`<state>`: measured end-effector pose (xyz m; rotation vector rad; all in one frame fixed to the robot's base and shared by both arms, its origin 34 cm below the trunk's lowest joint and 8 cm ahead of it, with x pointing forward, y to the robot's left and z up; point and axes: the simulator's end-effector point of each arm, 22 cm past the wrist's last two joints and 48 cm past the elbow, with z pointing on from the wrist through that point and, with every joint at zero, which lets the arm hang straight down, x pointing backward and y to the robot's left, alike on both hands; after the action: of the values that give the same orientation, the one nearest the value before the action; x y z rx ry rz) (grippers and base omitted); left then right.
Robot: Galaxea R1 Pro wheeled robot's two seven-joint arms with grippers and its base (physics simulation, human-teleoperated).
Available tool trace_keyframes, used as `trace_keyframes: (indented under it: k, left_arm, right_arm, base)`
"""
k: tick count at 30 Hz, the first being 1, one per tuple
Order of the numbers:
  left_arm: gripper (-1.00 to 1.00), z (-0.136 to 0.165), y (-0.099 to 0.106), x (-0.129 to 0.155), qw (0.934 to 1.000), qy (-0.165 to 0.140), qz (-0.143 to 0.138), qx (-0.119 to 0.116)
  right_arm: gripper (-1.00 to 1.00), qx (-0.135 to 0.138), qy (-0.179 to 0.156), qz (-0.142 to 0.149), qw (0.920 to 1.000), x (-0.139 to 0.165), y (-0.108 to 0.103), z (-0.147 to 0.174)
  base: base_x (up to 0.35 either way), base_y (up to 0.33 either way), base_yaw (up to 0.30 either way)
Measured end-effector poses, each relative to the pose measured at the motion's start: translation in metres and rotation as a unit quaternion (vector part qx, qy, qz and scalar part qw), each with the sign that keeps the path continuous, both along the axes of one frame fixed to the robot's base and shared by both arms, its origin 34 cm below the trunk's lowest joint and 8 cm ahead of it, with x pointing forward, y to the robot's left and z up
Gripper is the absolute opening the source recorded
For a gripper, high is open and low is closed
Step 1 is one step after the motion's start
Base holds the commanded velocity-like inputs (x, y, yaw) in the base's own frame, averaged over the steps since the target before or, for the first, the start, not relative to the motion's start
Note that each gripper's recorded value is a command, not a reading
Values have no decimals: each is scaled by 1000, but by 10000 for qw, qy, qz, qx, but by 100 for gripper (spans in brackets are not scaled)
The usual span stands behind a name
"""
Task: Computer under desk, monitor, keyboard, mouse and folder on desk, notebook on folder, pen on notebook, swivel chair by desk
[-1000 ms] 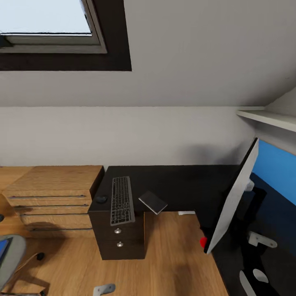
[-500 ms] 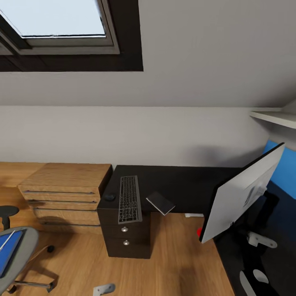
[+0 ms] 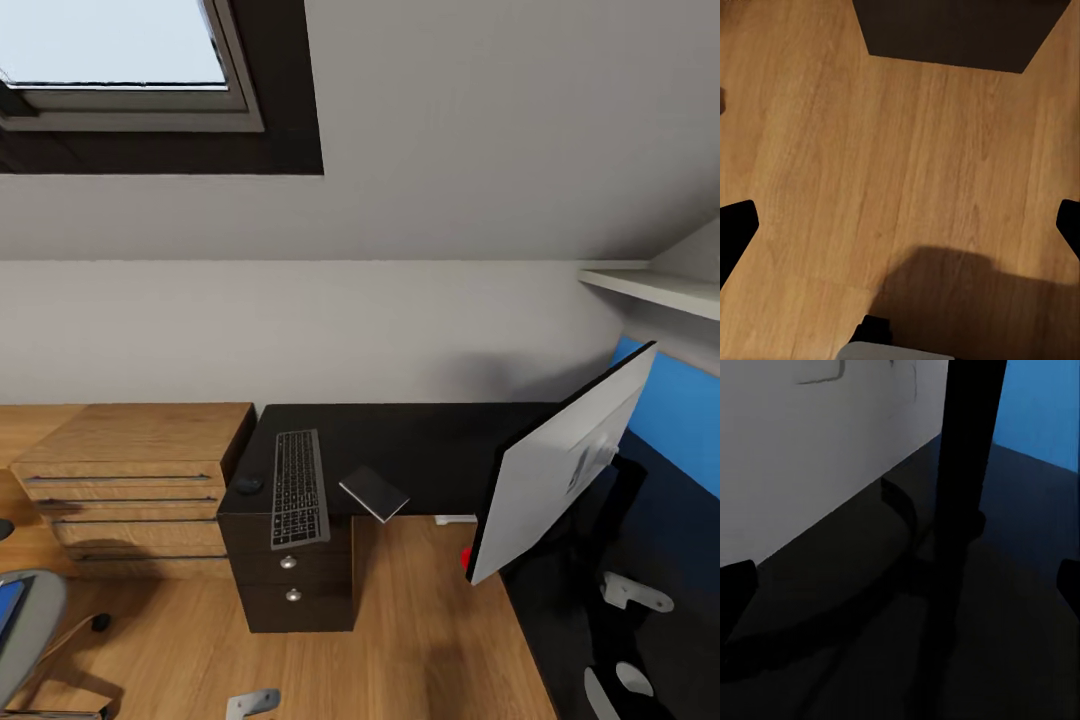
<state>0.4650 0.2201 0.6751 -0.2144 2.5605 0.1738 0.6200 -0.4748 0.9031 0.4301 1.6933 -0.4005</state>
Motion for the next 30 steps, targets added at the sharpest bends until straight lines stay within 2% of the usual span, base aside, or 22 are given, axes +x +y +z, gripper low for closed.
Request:
trace_keyframes:
  k: [2,5,7,8,10,11,13,17,24,30]
  left_arm:
    - [100,0,0,0,10000,2,0,2]
    - [100,0,0,0,10000,-1,-4,4]
    - [100,0,0,0,10000,-4,-6,4]
    - [100,0,0,0,10000,-6,-8,4]
    - [100,0,0,0,10000,-7,-9,5]
    - [100,0,0,0,10000,-8,-9,6]
    - [100,0,0,0,10000,-8,-17,4]
    - [100,0,-1,0,10000,-8,-22,-5]
    - [100,0,-1,0,10000,-5,4,-16]
    - [100,0,-2,0,10000,-7,3,-21]
  right_arm:
    - [100,82,202,-77,9997,9,-4,-10]
    - [100,335,783,-304,9959,41,-16,-25]
    - [100,474,903,-378,9941,67,-19,-15]
    - [100,551,855,-439,9938,84,-22,-1]
    - [100,511,813,-442,9944,101,-29,17]
    - [100,467,781,-502,9946,107,-40,29]
    - [100,425,764,-562,9946,109,-51,37]
    - [100,368,785,-578,9946,109,-58,40]
    - [100,313,676,-609,9954,102,-58,34]
    - [100,300,776,-571,9949,97,-57,26]
  base:
    - [0,0,-2]
    - [0,0,0]
    - [0,0,0]
    - [0,0,0]
    - [0,0,0]
    - [0,0,0]
    - [0,0,0]
    - [0,0,0]
    - [0,0,0]
    - [0,0,0]
